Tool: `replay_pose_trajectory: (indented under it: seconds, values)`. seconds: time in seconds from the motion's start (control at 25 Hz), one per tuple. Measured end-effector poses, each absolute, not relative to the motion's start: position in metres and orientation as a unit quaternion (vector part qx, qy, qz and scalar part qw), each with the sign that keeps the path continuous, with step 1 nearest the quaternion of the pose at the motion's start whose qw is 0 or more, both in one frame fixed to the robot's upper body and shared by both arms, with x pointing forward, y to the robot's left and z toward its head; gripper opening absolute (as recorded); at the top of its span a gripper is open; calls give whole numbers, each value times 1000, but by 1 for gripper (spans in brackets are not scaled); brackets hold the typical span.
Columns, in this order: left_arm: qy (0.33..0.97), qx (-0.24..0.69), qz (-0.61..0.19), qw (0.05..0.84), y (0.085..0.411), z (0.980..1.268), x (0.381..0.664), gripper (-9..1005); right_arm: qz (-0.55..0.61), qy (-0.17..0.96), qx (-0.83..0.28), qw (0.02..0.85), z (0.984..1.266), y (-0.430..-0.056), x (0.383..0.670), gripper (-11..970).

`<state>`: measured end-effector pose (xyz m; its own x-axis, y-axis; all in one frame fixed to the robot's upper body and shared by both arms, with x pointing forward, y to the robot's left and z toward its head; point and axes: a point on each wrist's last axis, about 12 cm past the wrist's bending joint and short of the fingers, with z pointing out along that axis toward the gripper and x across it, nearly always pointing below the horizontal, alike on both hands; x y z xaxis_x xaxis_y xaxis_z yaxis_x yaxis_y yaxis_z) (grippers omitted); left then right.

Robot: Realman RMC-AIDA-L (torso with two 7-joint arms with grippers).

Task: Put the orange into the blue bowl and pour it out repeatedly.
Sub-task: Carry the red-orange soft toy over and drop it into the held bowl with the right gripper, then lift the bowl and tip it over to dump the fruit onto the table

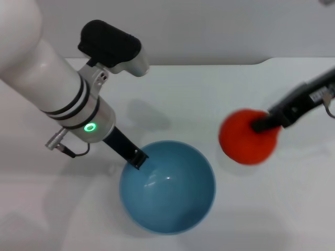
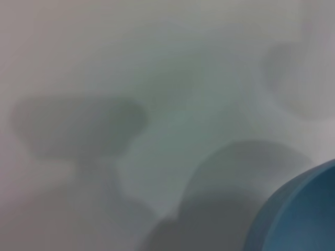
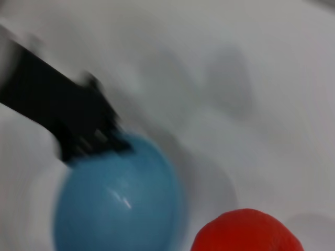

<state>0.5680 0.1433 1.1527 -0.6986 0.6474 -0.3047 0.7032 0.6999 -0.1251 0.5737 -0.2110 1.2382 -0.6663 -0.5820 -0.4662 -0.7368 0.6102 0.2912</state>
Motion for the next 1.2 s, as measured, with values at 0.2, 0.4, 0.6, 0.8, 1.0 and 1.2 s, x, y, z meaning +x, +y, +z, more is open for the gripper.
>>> replay_pose_trajectory:
  seconds: [0.2, 0.4, 0.6, 0.8, 1.0, 1.2]
  values:
    - [909, 380, -116, 128, 132, 1156, 571, -2, 271, 830, -444, 199, 1263, -177, 568, 71]
    - [903, 389, -124, 137, 123, 1161, 572, -2, 263, 818, -478, 182, 1254, -153, 567, 77]
    - [899, 392, -126, 148, 120, 1166, 574, -2, 247, 815, -499, 162, 1240, -138, 565, 94]
    - [893, 402, -126, 159, 115, 1171, 576, -1, 223, 816, -507, 168, 1233, -130, 567, 111]
    - [891, 399, -128, 174, 115, 1174, 579, -1, 224, 816, -504, 173, 1236, -131, 568, 168]
    - [891, 395, -129, 184, 116, 1174, 581, -1, 228, 823, -487, 183, 1239, -140, 570, 408]
